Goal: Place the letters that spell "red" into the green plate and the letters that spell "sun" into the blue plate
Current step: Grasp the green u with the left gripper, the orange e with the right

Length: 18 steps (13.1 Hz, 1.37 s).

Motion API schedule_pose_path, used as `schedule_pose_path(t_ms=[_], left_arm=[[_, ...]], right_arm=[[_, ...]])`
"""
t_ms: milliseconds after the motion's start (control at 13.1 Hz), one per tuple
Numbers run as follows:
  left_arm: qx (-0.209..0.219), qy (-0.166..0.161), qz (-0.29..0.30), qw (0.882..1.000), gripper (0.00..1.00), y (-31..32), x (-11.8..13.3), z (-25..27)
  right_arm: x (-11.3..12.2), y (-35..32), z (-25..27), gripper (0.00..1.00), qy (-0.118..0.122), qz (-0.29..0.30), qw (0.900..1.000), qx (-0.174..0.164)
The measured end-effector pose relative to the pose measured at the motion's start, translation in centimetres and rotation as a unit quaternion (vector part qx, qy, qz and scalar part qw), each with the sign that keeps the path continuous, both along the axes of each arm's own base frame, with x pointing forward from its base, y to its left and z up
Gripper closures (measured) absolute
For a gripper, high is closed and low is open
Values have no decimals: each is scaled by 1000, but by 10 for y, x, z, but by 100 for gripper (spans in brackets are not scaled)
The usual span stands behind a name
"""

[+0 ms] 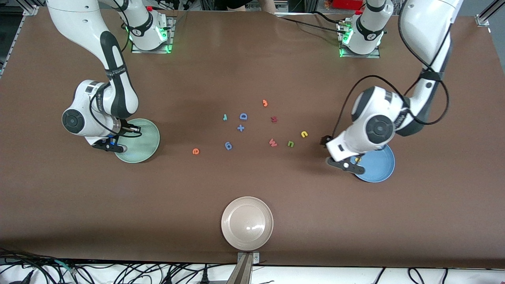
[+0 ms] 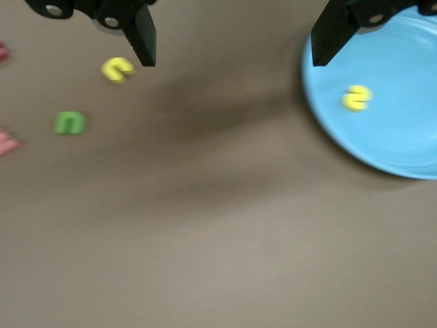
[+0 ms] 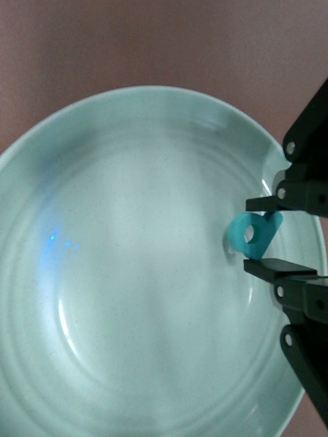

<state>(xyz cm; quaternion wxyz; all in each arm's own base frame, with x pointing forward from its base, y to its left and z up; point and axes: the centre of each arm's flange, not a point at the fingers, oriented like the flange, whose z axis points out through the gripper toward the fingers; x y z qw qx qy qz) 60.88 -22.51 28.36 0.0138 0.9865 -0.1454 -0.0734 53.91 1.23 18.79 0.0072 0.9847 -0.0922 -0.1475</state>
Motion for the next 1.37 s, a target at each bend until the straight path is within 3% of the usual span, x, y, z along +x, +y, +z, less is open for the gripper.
schedule_pose_path(t_ms=[456, 685, 989, 1369], left_arm=[[-18, -27, -18, 999, 0, -109, -43, -32], [-19, -23, -20, 999, 0, -112, -45, -66], [6, -43, -21, 999, 0, -124, -53, -98], [10, -42, -15, 999, 1, -133, -60, -107]], right_arm=[[5, 3, 6, 3, -7, 3, 1000, 5], [27, 20, 36, 3, -25, 2, 1000, 15], [58, 70, 79, 3, -67, -7, 998, 18], [69, 172, 80, 3, -86, -42, 995, 15]])
